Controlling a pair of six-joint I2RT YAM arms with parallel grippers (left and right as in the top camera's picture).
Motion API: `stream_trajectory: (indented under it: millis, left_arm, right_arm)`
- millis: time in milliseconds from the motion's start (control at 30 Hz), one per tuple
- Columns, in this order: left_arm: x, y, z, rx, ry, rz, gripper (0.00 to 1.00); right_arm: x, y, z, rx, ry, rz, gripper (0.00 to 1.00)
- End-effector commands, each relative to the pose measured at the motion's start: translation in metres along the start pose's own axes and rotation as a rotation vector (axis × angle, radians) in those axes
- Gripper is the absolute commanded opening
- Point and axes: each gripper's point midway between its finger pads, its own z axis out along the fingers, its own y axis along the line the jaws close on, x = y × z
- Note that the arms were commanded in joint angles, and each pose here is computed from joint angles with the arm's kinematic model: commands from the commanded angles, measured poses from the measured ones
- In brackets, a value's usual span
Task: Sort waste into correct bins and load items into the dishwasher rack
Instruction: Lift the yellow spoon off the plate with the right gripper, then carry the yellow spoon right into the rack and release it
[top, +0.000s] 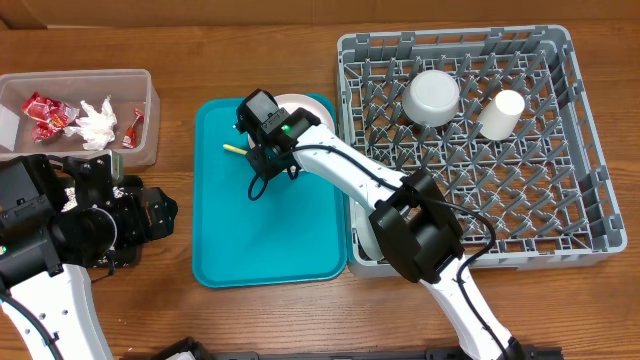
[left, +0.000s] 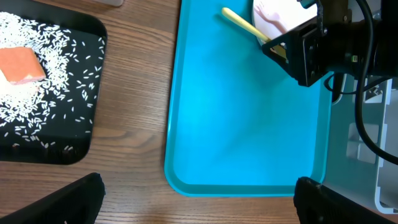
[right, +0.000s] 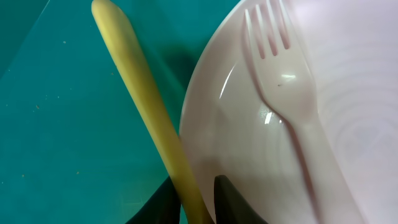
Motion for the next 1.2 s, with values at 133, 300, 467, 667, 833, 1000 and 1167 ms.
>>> stream_trajectory:
  millis: [133, 300, 467, 667, 833, 1000, 1167]
  left_arm:
    - [0.000, 0.001, 0.002, 0.007, 0.001, 0.000, 1.00]
    - [0.000, 0.001, 0.002, 0.007, 0.001, 0.000, 1.00]
    - [0.000, 0.001, 0.002, 0.007, 0.001, 0.000, 1.00]
    - [0.000, 0.001, 0.002, 0.007, 0.001, 0.000, 1.00]
    - [0.000, 0.001, 0.002, 0.007, 0.001, 0.000, 1.00]
    - [0.000, 0.001, 0.002, 0.007, 0.001, 0.000, 0.99]
    - [0.000, 0.001, 0.002, 0.007, 0.001, 0.000, 1.00]
  right_arm:
    - [-0.017, -0.004, -0.016, 0.022, -0.050, -0.002, 0.27]
    - [-0.022, -0.003, -0.025, 0.020, -0.068, -0.003, 0.22]
    - [-0.020, -0.005, -0.026, 0.031, -0.063, -0.002, 0.22]
    - [-0.021, -0.007, -0.028, 0.043, -0.061, -0.002, 0.22]
    - [-0.027, -0.005, -0.038, 0.042, -0.067, 0.002, 0.19]
    - [-0.029, -0.005, -0.046, 0.042, -0.066, 0.006, 0.17]
    - [-0.027, -0.004, -0.046, 0.040, -0.058, 0.006, 0.17]
